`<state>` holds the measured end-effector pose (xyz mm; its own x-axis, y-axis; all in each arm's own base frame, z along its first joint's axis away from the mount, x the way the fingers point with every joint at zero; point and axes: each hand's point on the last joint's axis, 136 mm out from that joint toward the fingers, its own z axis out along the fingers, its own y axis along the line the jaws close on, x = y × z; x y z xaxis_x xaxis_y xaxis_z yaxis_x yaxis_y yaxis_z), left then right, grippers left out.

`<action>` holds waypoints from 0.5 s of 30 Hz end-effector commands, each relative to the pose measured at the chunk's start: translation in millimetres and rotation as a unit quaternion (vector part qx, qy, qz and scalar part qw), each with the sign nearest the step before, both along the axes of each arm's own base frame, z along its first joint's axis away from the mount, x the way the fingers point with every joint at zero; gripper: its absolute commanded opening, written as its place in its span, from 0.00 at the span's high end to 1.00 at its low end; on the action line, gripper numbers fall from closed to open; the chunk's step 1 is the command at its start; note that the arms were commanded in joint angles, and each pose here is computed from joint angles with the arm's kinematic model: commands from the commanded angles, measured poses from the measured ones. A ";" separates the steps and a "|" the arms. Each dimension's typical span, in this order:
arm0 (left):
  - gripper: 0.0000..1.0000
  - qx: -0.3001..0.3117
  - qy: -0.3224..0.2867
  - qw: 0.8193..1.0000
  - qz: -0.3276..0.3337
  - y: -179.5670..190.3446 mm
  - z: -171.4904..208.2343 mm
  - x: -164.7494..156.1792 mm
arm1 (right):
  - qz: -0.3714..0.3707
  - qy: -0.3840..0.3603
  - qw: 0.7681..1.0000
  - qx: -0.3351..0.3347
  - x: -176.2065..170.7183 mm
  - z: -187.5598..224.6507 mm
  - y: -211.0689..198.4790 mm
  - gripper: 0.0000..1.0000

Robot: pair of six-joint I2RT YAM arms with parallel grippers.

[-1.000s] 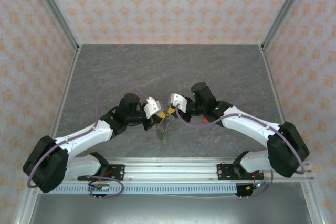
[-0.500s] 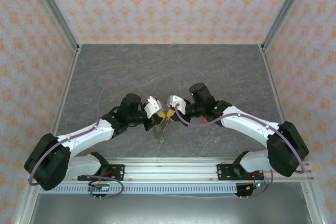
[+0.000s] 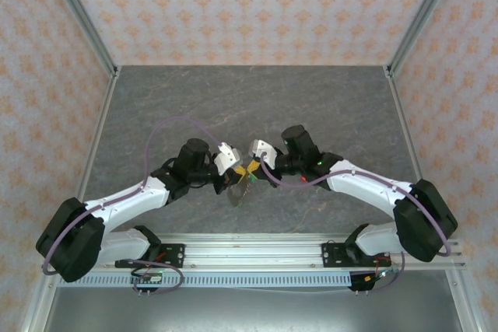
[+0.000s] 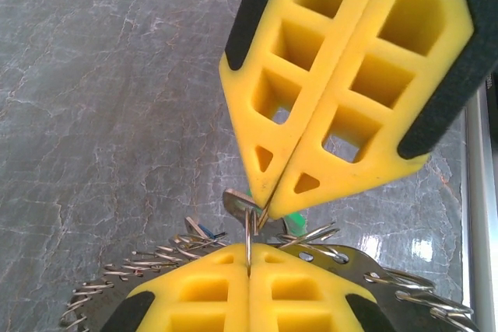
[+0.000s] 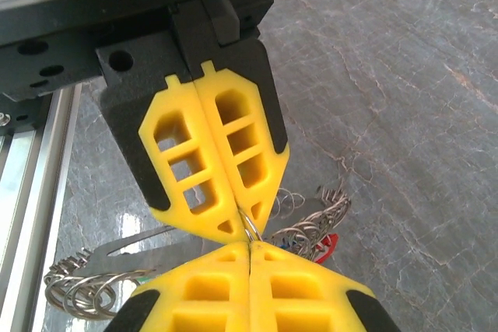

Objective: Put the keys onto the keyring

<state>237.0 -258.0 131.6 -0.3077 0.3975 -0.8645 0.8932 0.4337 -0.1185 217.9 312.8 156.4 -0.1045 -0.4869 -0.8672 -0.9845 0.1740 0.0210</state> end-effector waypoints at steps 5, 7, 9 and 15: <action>1.00 -0.028 -0.025 0.999 -0.012 -10.4 25.0 7.4 | 0.007 -0.011 0.999 0.037 2.9 17.7 10.6 1.00; 1.00 -0.028 -0.029 0.999 -0.012 -10.1 26.3 7.9 | 0.008 -0.012 0.999 0.040 2.8 19.1 11.0 1.00; 1.00 -0.028 -0.028 0.999 -0.013 -10.5 26.5 8.2 | 0.006 -0.013 0.999 0.044 3.6 20.9 11.9 1.00; 1.00 -0.031 -0.028 0.999 -0.013 -10.7 27.7 7.7 | -0.007 -0.016 1.000 0.025 7.8 13.3 11.6 1.00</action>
